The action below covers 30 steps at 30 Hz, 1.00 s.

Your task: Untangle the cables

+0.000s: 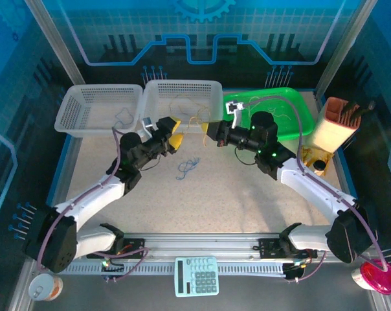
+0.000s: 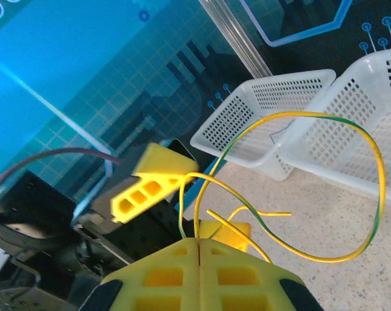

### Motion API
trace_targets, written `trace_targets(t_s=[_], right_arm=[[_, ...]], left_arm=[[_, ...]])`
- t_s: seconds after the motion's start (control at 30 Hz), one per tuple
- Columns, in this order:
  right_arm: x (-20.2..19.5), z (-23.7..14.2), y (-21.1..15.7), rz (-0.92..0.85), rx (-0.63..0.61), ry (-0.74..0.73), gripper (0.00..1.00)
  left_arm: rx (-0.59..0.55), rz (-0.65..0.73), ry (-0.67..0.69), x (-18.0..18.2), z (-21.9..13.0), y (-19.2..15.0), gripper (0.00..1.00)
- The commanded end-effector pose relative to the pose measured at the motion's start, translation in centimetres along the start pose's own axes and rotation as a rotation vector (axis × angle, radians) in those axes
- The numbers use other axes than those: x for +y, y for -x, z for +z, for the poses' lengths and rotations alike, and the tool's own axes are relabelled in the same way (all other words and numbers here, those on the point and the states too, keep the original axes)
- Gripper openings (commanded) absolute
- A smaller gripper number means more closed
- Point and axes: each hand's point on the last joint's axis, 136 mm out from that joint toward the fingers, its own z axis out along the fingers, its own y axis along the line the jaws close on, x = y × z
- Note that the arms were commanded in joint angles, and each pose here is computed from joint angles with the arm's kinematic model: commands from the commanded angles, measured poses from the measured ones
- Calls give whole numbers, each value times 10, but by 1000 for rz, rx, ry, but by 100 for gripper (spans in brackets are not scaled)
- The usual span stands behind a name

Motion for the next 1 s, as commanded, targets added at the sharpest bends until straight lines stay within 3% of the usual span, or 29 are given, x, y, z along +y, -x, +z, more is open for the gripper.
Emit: trace_targets(t_s=[0.0, 0.97], right_arm=[[18, -9, 17, -12, -61, 65, 0], [11, -3, 12, 2, -47, 61, 0]], left_arm=[[3, -63, -112, -17, 6, -2, 70], [47, -87, -219, -34, 16, -15, 40]])
